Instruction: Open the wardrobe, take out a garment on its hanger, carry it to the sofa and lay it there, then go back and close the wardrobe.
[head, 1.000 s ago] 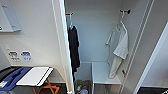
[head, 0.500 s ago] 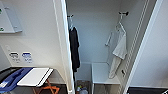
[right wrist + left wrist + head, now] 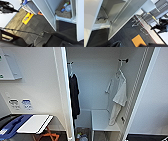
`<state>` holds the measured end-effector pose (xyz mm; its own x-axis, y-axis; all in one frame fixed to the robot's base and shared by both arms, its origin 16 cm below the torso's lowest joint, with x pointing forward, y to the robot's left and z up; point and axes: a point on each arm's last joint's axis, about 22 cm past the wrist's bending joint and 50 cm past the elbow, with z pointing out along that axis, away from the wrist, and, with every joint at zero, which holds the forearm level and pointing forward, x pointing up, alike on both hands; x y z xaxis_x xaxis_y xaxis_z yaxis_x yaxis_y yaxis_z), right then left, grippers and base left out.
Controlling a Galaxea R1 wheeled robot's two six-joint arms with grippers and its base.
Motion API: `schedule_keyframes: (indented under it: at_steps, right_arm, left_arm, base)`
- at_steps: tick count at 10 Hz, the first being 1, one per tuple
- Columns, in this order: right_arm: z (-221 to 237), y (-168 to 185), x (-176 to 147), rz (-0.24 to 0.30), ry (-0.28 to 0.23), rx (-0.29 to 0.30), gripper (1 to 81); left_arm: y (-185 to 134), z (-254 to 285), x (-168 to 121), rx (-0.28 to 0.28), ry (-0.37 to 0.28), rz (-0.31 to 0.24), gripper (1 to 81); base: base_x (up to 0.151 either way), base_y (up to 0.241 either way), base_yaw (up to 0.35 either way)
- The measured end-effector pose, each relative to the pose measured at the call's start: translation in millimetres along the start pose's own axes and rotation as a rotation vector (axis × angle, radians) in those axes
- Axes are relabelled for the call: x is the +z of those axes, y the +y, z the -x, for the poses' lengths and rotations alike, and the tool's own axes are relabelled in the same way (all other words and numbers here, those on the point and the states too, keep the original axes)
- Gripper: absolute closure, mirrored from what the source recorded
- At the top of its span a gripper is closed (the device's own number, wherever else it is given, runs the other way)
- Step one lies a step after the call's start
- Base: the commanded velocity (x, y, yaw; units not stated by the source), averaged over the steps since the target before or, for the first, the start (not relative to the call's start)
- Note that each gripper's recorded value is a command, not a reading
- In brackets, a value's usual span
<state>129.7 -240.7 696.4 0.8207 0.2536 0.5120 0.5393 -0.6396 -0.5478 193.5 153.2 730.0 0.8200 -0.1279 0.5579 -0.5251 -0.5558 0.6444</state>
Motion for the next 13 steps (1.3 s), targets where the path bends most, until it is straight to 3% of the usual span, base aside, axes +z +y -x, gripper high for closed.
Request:
schedule_keyframes:
  at_steps: [2,5,8,13]
  right_arm:
    - [13,7,31,0.005,-0.011,0.023,1.0]
    - [42,26,69,0.047,-0.047,0.108,1.0]
    - [74,46,104,0.109,-0.088,0.194,1.0]
    - [116,32,158,0.142,-0.128,0.333,1.0]
  left_arm:
    - [-19,12,15,-0.022,-0.011,-0.033,1.0]
    - [-43,39,37,-0.071,-0.039,-0.08,1.0]
    - [-84,74,39,-0.123,-0.082,-0.174,1.0]
    - [-115,102,71,-0.154,-0.101,-0.251,1.0]
  base:
    - [0.0,0.0,0.0]
    - [0.0,0.0,0.0]
    - [0.0,0.0,0.0]
    - [0.0,0.0,0.0]
